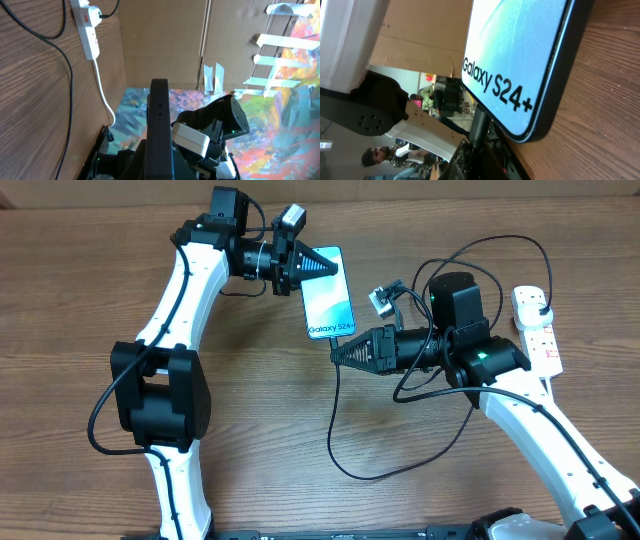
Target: Plug charger to phone and switch on socket
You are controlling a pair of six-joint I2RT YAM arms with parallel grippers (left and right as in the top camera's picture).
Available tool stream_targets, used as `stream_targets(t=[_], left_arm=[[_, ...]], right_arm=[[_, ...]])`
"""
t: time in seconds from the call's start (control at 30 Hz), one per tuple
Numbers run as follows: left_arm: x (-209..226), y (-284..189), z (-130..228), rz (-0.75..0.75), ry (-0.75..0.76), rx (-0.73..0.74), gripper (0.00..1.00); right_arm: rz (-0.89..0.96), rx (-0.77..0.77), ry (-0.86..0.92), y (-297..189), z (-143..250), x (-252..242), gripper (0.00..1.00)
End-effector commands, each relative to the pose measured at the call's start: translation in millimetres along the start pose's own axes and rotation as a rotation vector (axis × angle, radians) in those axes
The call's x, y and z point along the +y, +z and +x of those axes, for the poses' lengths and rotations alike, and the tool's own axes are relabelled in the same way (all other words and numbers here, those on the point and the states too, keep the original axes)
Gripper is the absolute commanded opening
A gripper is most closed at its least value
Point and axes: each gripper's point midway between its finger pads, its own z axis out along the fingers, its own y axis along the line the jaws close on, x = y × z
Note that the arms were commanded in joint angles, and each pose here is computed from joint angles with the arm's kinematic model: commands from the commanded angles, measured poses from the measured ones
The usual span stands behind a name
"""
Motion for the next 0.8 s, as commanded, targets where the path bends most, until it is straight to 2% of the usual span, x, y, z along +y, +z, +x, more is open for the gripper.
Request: stream_targets(t=[0.0,0.47,0.77], left_arm=[[-17,24,15,0.056,0.034,0.076,0.04],[-16,21,13,0.049,0.041,0.066,0.04],[-14,-7,-2,0.041,0.072,0.000,0.04]], right_arm=[[0.095,-0.140,-0.055,-14,-33,-9,0.04],[0.096,-0.141,-0.054,-14,-33,-9,0.04],[0.110,-0.114,-0.035,-13,-25,-14,0.13]])
